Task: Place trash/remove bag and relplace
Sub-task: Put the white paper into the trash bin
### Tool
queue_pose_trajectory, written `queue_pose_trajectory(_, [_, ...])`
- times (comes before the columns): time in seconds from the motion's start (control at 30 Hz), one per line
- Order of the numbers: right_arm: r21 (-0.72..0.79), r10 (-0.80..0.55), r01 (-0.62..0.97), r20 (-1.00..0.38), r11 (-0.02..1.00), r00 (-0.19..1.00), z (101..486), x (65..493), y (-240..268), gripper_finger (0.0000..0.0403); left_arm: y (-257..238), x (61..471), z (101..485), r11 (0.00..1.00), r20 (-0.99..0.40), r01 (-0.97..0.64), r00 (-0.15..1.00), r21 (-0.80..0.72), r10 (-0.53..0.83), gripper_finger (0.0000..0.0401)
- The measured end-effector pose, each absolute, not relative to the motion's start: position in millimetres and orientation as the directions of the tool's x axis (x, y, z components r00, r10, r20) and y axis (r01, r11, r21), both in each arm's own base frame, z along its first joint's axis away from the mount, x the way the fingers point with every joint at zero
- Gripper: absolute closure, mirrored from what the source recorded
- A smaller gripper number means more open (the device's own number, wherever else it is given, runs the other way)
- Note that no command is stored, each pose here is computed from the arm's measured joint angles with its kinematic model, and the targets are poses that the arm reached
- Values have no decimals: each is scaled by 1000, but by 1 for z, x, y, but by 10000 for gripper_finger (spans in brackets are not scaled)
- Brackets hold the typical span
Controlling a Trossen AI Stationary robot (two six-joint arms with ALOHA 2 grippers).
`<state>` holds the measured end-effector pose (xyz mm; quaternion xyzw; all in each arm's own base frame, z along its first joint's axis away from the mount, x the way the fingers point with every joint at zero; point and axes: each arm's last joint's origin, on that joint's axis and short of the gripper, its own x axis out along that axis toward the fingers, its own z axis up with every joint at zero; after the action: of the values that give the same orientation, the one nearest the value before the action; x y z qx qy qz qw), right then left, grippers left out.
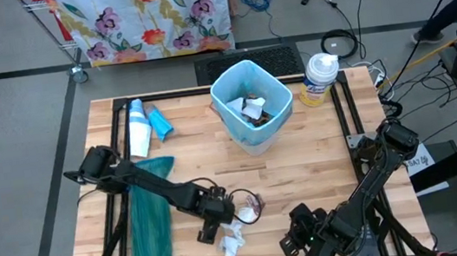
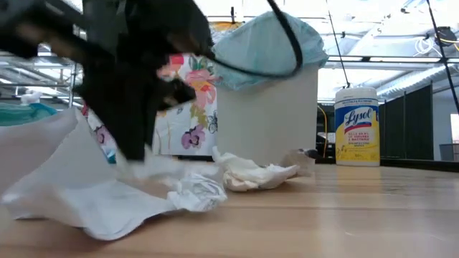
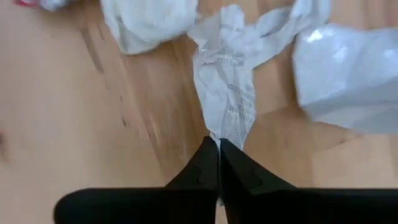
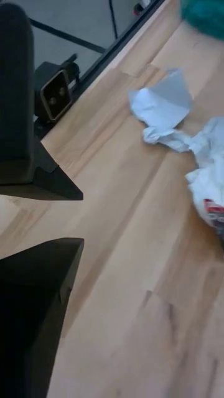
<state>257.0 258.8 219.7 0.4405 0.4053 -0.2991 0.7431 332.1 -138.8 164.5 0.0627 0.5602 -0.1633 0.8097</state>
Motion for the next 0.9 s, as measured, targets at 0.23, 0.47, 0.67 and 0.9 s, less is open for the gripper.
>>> queue_pose_trajectory(0.23, [383, -116, 793, -866, 474, 487, 219, 255, 257, 305, -138, 332, 229, 973, -925, 192, 329, -131, -189, 399])
queue_pose_trajectory(0.47, [367, -112, 780, -869, 508, 482, 219, 252, 259, 305, -123, 328, 314, 985, -872, 65, 459, -159, -171, 400])
queue_pose_trajectory(0.67, [360, -125, 781, -868, 510, 481, 219, 252, 258, 305, -86, 326, 369, 997, -851, -23, 523, -67, -45, 400])
queue_pose_trajectory(0.9, [400, -125, 789, -853, 467, 507, 220, 254, 259, 305, -25, 333, 410, 991, -770, -124, 636, -43, 46, 401])
